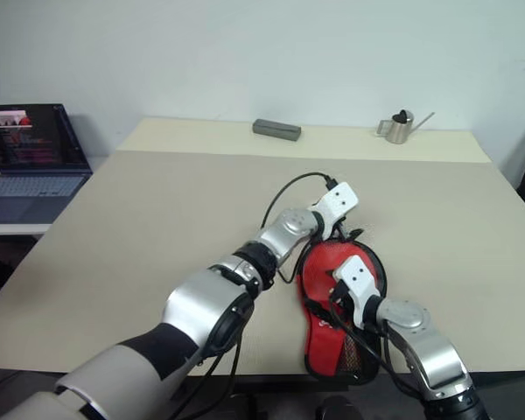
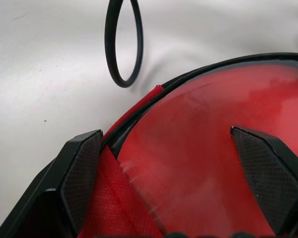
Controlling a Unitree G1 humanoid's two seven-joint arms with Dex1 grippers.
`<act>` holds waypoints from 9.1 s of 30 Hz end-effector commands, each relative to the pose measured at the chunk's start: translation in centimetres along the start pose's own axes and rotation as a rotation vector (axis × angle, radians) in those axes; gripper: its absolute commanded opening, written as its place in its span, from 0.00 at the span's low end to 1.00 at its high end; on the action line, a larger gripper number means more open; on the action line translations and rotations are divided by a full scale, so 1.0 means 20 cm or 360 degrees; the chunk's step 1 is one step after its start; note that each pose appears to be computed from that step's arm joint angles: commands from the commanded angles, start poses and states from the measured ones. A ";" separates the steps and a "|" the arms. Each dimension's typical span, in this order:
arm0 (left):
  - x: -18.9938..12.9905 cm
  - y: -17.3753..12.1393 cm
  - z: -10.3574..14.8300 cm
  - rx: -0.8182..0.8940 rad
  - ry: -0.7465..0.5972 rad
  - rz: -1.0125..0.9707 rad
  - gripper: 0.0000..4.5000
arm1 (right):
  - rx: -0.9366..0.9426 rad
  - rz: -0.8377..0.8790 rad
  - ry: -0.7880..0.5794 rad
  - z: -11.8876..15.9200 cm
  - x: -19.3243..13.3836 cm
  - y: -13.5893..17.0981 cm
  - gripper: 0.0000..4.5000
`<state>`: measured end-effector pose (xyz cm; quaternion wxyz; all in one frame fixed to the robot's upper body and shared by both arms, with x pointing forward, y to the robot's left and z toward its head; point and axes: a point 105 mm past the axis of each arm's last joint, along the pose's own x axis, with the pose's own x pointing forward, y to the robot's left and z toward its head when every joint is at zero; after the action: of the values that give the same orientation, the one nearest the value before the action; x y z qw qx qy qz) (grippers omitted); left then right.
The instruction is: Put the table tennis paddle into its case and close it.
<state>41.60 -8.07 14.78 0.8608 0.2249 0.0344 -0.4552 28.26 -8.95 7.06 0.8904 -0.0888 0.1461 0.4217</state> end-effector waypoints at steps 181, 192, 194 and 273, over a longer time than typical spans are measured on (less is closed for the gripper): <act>-0.26 -0.58 -0.55 -0.0314 0.0117 -0.0824 1.00 | 0.0099 -0.0628 0.0742 0.07 -0.50 -0.80 0.00; -0.24 -0.59 -0.54 -0.0287 0.0121 -0.0832 1.00 | 0.0145 -0.0355 0.0907 -0.06 -0.66 -0.52 0.00; -0.24 -0.59 -0.54 -0.0285 0.0122 -0.0835 1.00 | 0.0143 -0.0343 0.0950 -0.09 -0.70 -0.50 0.00; -0.19 -0.54 -0.27 -0.0242 -0.0181 -0.0857 1.00 | 0.0358 -0.0131 0.0636 0.13 -0.90 -0.44 0.41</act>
<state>31.05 -8.94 6.92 0.7157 0.1343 0.0713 -0.6817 24.51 -26.79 16.19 0.8630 -0.0856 0.3576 0.3464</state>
